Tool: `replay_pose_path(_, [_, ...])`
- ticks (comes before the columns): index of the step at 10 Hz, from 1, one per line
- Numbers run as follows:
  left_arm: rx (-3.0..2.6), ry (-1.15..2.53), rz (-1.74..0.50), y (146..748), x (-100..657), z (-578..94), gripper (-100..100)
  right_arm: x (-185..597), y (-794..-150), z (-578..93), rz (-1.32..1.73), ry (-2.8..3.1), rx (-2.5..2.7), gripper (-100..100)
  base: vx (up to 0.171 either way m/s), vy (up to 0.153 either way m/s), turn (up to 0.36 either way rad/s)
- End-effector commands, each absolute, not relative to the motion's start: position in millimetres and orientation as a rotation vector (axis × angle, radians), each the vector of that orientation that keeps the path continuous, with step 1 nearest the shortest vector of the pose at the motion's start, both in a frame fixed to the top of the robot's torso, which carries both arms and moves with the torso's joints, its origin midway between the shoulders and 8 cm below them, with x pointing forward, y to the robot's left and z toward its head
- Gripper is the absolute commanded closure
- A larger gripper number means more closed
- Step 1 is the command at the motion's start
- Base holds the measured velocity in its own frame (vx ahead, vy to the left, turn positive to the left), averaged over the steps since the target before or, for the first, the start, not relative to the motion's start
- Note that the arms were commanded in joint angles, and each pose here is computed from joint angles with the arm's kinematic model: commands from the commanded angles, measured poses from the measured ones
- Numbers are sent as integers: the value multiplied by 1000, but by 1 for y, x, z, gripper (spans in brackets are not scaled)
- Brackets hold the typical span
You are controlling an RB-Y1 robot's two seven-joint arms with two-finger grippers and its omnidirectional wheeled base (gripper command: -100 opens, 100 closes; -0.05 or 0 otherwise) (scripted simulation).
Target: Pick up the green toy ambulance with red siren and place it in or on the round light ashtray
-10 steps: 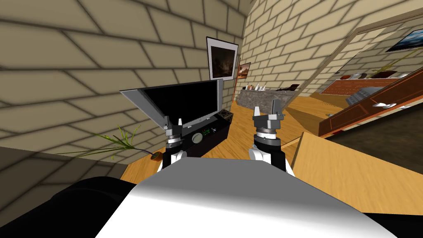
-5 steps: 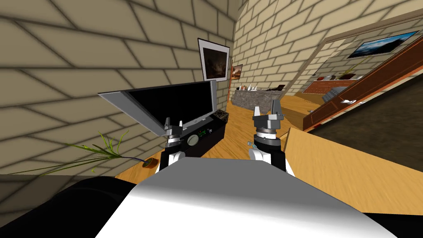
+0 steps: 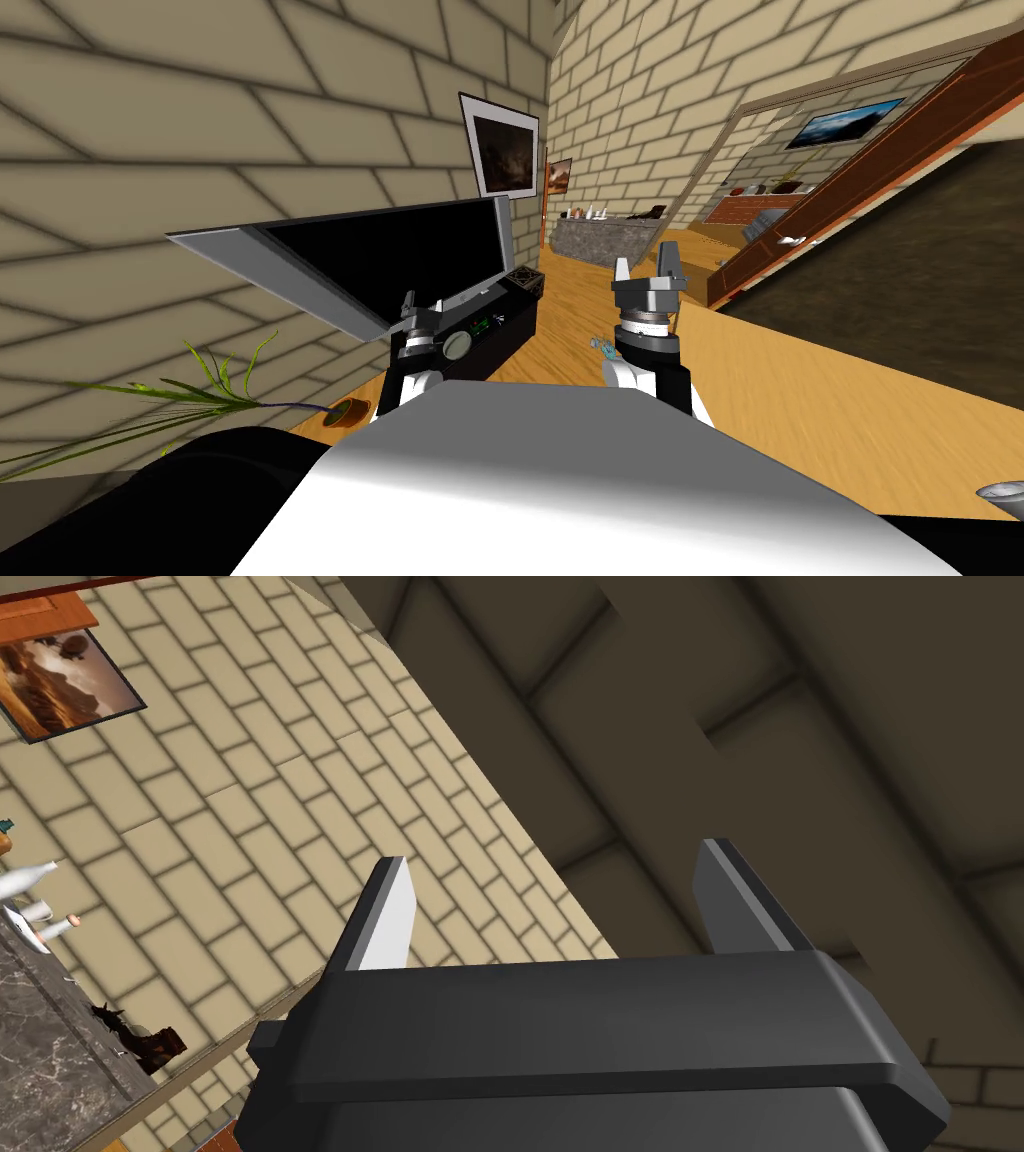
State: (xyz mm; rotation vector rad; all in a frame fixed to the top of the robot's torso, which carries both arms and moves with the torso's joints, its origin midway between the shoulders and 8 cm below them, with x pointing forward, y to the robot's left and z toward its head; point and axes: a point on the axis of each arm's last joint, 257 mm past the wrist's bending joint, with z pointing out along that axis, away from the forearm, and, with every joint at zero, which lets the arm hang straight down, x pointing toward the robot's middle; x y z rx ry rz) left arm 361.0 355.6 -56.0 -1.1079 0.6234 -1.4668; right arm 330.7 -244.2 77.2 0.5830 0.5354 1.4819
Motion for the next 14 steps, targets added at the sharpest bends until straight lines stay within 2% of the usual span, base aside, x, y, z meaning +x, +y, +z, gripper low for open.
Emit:
replay_pose_path(1, [-1191, 647, -1448, 367, 365, -79, -100, 331, -244, 77, 1482, 535, 583, 0, 39, -50, -143])
replay_pose_path(5, [-1420, 714, -1367, 400, 364, -145, -100, 331, -244, 77, 1482, 535, 583, 0, 58, -80, -189])
replay_pose_path(14, [-1785, 827, -1161, 452, 333, -257, -100, 331, -244, 77, 1482, 535, 583, 0, 64, -56, -107])
